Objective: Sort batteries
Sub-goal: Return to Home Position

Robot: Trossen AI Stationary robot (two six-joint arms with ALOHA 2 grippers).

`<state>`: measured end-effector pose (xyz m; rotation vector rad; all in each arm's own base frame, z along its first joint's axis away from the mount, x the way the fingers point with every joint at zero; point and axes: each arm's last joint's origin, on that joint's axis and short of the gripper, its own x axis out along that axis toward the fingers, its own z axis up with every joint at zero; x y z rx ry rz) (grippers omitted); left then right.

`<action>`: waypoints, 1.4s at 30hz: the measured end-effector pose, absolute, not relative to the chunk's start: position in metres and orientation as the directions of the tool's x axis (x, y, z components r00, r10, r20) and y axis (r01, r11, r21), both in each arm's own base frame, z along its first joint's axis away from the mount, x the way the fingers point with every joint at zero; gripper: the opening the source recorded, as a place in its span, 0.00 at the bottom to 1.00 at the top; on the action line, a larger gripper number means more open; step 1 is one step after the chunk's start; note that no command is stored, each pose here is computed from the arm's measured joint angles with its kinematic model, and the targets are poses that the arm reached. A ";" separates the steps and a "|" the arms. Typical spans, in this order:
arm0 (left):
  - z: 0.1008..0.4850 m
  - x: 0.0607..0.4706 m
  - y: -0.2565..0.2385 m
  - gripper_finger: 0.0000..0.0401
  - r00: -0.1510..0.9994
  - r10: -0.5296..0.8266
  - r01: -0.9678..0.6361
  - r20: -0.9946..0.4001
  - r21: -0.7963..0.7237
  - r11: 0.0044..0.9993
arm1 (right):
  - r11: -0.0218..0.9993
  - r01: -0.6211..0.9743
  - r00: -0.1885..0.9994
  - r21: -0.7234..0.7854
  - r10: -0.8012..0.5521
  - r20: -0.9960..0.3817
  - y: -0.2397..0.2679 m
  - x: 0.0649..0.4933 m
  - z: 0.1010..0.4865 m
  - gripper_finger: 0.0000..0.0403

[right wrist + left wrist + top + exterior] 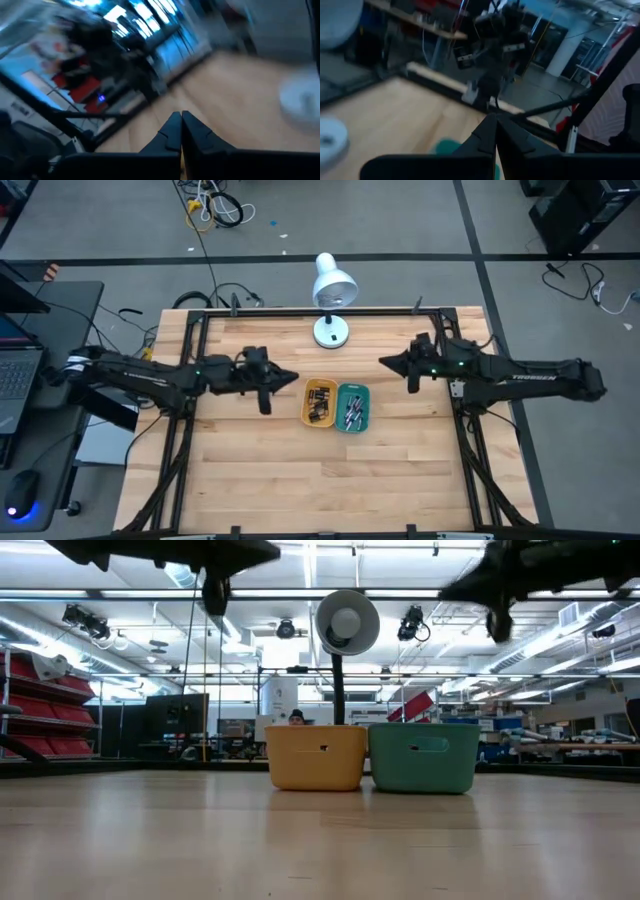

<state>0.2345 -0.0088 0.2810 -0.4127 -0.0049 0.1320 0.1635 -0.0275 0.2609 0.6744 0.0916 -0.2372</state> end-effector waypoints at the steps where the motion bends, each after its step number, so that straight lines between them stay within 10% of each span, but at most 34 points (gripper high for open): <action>1: 0.285 0.232 -0.007 0.05 0.991 0.132 -0.122 0.001 -0.373 0.920 | 0.805 0.213 0.977 0.554 -0.187 -0.104 -0.026 0.164 0.266 0.00; 9: 0.309 0.201 0.009 0.02 0.979 0.185 -0.150 0.084 -0.316 0.937 | 0.997 0.080 0.934 0.002 -0.075 0.349 -0.015 0.156 0.311 0.00; 16: 0.329 0.183 0.016 0.02 0.978 0.206 -0.209 -0.033 -0.170 0.963 | 0.988 0.145 0.895 -0.044 -0.112 0.432 -0.015 0.131 0.324 0.00; 26: 0.374 0.161 0.029 0.02 0.952 0.286 -0.279 -0.110 0.069 0.958 | 0.959 0.154 0.986 -0.236 -0.134 0.098 -0.015 0.111 0.360 0.00; 42: 0.267 0.121 0.029 0.01 0.967 0.186 -0.184 -0.176 0.026 0.983 | 0.960 0.165 0.986 -0.225 -0.156 0.058 -0.009 0.057 0.319 0.00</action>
